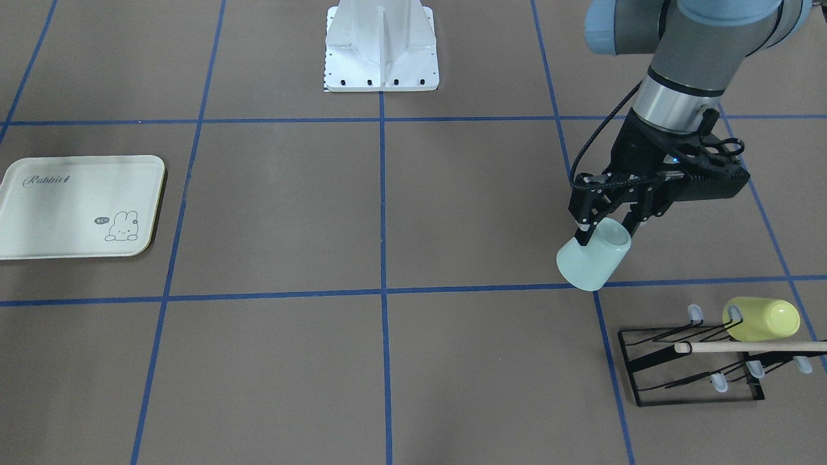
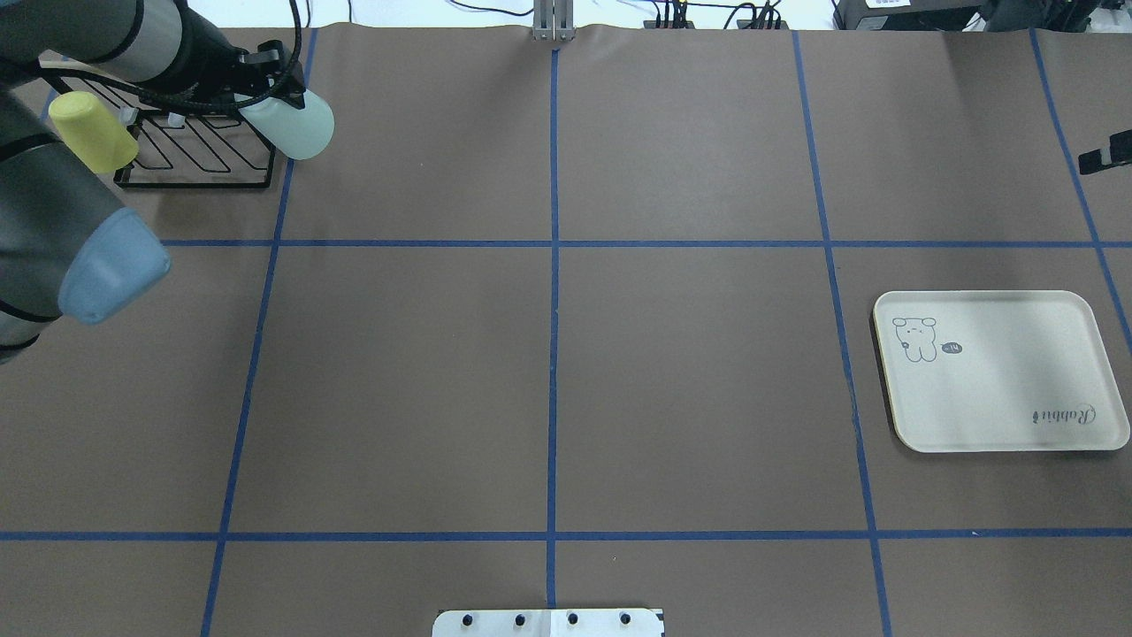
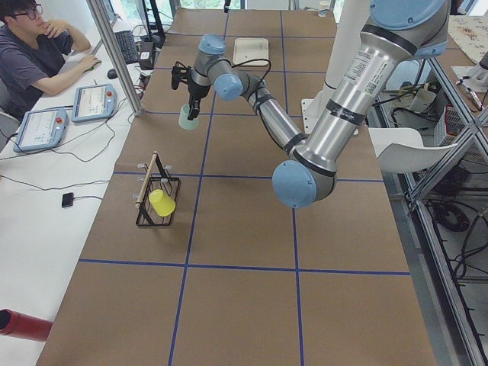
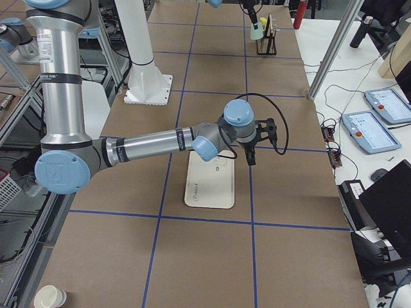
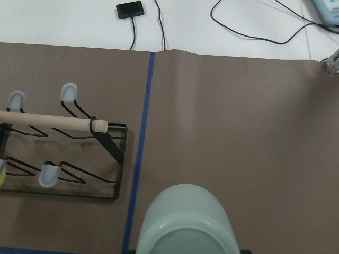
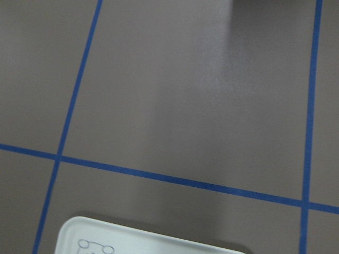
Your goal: Left arm grabs green cup and hands to right arm on tray
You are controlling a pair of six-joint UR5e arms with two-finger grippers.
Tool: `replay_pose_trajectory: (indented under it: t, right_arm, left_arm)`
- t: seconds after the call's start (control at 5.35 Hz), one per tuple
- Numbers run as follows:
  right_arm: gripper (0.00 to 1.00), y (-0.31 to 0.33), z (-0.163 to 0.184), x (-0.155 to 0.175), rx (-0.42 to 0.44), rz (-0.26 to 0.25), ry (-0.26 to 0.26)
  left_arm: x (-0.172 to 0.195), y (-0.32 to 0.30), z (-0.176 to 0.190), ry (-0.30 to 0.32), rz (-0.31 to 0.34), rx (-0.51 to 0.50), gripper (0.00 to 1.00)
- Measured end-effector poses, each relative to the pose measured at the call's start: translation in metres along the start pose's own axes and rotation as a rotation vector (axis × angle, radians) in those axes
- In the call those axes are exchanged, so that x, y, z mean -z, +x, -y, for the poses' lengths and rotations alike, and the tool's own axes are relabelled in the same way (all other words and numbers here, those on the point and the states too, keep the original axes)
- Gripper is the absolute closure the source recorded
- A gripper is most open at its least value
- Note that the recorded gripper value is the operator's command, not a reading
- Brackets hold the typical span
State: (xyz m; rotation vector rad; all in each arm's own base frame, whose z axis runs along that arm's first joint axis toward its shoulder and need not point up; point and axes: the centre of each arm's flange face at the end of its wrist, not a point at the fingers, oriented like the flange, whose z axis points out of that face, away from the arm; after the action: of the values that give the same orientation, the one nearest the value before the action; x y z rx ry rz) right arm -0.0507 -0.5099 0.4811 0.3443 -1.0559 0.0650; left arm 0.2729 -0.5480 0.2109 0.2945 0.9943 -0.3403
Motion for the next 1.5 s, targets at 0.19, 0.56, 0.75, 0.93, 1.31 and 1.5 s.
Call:
replay_pose_trajectory:
  t: [0.19, 0.56, 0.75, 0.93, 1.31, 1.5]
  right_arm:
    - [0.00, -0.028, -0.009, -0.007, -0.041, 0.087, 0.036]
    - [0.01, -0.071, -0.030, -0.007, -0.117, 0.278, 0.082]
    - [0.01, -0.090, -0.041, -0.003, -0.145, 0.382, 0.090]
    - [0.01, -0.106, -0.048, 0.000, -0.147, 0.467, 0.090]
    - [0.01, -0.147, -0.056, 0.004, -0.133, 0.637, 0.065]
    - [0.01, -0.170, -0.058, 0.006, -0.146, 0.732, 0.055]
  left_arm:
    - [0.016, 0.025, -0.026, -0.037, -0.098, 0.092, 0.94]
    - [0.035, 0.070, -0.081, -0.123, -0.323, 0.251, 0.94]
    - [0.041, 0.083, -0.101, -0.168, -0.426, 0.287, 0.94]
    - [0.043, 0.095, -0.126, -0.223, -0.507, 0.290, 0.95]
    - [0.053, 0.113, -0.170, -0.344, -0.655, 0.327, 0.95]
    - [0.064, 0.115, -0.178, -0.401, -0.736, 0.384, 0.95]
